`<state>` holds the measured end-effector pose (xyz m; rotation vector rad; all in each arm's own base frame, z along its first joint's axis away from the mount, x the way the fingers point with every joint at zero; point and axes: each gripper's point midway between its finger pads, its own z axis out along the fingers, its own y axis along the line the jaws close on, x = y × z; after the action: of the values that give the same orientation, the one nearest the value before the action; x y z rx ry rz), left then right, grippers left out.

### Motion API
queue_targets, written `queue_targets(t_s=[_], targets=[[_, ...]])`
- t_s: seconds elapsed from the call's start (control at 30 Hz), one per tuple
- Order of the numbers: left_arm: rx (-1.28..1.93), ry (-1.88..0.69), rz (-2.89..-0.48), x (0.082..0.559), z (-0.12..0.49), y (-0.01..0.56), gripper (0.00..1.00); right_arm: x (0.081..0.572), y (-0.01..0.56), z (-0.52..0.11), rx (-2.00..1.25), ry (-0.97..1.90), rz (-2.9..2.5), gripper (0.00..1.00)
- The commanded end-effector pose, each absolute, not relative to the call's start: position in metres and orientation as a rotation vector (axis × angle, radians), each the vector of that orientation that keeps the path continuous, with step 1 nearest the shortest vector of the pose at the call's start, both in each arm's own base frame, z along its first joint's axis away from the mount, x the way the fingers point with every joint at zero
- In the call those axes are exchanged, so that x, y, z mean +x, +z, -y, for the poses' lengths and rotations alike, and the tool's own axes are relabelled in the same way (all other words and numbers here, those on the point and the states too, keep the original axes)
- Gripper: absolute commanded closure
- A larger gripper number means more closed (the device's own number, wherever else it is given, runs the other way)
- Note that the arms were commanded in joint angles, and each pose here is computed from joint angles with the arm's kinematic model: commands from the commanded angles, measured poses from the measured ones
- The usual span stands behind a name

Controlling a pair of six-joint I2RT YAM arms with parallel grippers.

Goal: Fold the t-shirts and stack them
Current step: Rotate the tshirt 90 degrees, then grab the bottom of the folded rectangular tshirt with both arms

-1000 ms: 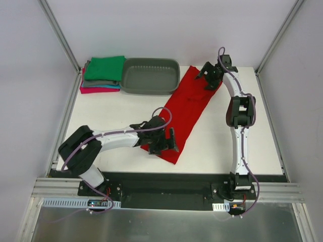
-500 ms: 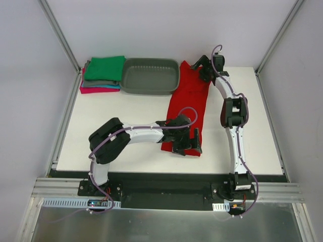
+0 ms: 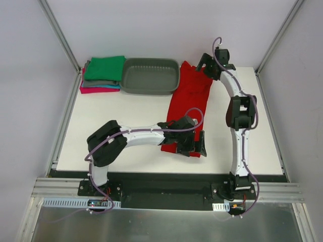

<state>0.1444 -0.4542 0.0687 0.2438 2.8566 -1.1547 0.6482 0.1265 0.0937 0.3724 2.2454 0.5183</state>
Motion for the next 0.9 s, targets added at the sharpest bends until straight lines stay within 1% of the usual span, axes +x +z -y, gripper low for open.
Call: queue_targets(t_s=[0.0,0.1,0.2,0.23,0.27,0.37,0.43,0.53,0.67,0.73,0.8,0.83,0.87], targets=[[0.417,-1.204,-2.631,0.138,0.442,0.127,0.01,0.59,0.276,-0.097,0.126,0.33,-2.065,0.04],[0.483,-1.208,-2.584,0.131,0.414,0.138,0.01,0.516,0.316,-0.09,-0.014,0.315,-2.101,0.04],[0.448,-1.154,-2.553,0.133,0.376,0.137,0.01,0.44,0.317,-0.092,-0.028,0.408,-2.069,0.04],[0.407,-1.113,-2.551,0.137,0.362,0.133,0.01,0.411,0.312,-0.095,-0.02,0.462,-2.035,0.04],[0.39,-1.084,-2.554,0.138,0.347,0.126,0.01,0.386,0.321,-0.101,0.003,0.543,-1.955,0.04],[0.274,-1.042,-2.534,0.155,0.312,0.12,0.01,0.322,0.301,-0.115,0.098,0.773,-1.803,0.04],[0.211,-0.963,-2.516,0.17,0.295,0.114,0.01,0.281,0.278,-0.126,0.094,0.904,-1.751,0.04],[0.204,-0.927,-2.539,0.182,0.289,0.104,0.01,0.244,0.226,-0.137,0.152,0.986,-1.904,0.04],[0.188,-0.902,-2.631,0.192,0.293,0.083,0.02,0.222,0.149,-0.136,0.371,0.976,-2.104,0.04],[0.173,-0.887,-2.676,0.195,0.295,0.07,0.07,0.212,0.127,-0.147,0.432,1.053,-2.141,0.04],[0.151,-0.848,-2.719,0.196,0.295,0.055,0.12,0.205,0.112,-0.15,0.43,1.064,-2.16,0.04],[0.16,-0.857,-2.742,0.194,0.297,0.051,0.19,0.204,0.105,-0.146,0.462,1.03,-2.176,0.04],[0.168,-0.862,-2.773,0.192,0.3,0.044,0.28,0.203,0.101,-0.143,0.489,0.998,-2.193,0.04]])
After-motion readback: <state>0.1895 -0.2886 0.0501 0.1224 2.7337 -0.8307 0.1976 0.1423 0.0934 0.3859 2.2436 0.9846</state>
